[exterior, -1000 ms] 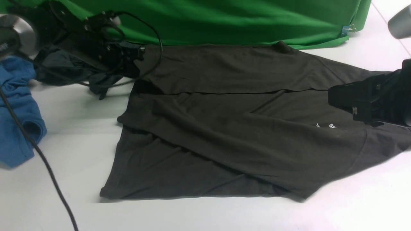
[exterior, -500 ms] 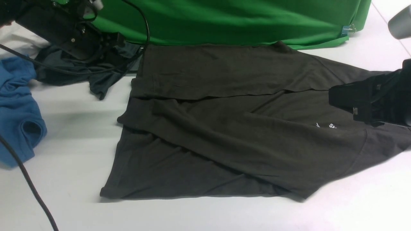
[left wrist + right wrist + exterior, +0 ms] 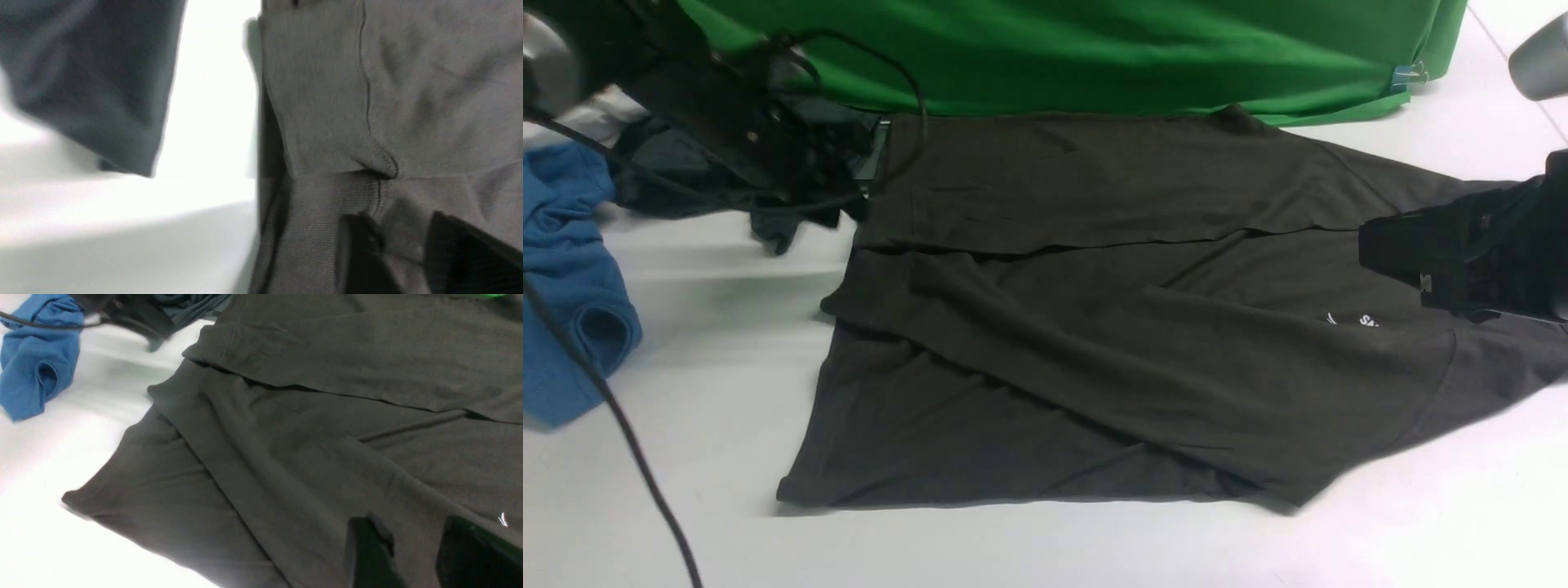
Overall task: Fold a long-sleeved shirt on a white desktop.
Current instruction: 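Fold the left side of the dark shirt inward over its body with the left gripper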
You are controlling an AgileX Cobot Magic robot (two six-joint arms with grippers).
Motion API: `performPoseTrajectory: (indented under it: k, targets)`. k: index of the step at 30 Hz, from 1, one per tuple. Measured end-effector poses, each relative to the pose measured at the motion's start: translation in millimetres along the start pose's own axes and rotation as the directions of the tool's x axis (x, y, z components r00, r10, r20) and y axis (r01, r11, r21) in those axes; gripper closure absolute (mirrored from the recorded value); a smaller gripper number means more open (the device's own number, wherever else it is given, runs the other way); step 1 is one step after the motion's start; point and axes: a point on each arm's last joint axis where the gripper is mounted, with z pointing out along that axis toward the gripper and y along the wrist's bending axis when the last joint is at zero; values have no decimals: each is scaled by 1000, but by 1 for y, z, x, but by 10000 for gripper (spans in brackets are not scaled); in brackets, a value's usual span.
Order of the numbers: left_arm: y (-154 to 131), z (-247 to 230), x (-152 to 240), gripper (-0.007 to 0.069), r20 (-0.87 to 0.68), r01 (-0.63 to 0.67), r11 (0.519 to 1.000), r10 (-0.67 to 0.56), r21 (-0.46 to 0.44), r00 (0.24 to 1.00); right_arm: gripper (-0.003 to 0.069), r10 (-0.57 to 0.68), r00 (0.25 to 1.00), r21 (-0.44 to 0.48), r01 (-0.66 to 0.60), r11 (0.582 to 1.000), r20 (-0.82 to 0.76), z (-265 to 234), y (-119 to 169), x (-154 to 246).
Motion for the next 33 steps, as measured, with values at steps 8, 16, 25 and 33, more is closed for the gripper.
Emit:
performPoseTrajectory:
  k: [8,16,25,33]
  targets:
    - [14,49,0,144,-18,114,993,-114,33,993,419,0,1000,-1,0,1000,-3,0,0,0]
    - [13,57,-7,172,63,125,988,-130,91,989,419,0,1000,-7,0,1000,-31,0,1,3]
    - [14,57,-9,328,82,108,991,-114,76,990,419,1,999,-9,-1,1000,-38,0,1,3]
    - [14,57,-7,501,69,107,991,-113,79,991,419,2,999,-9,-2,1000,-38,0,1,3]
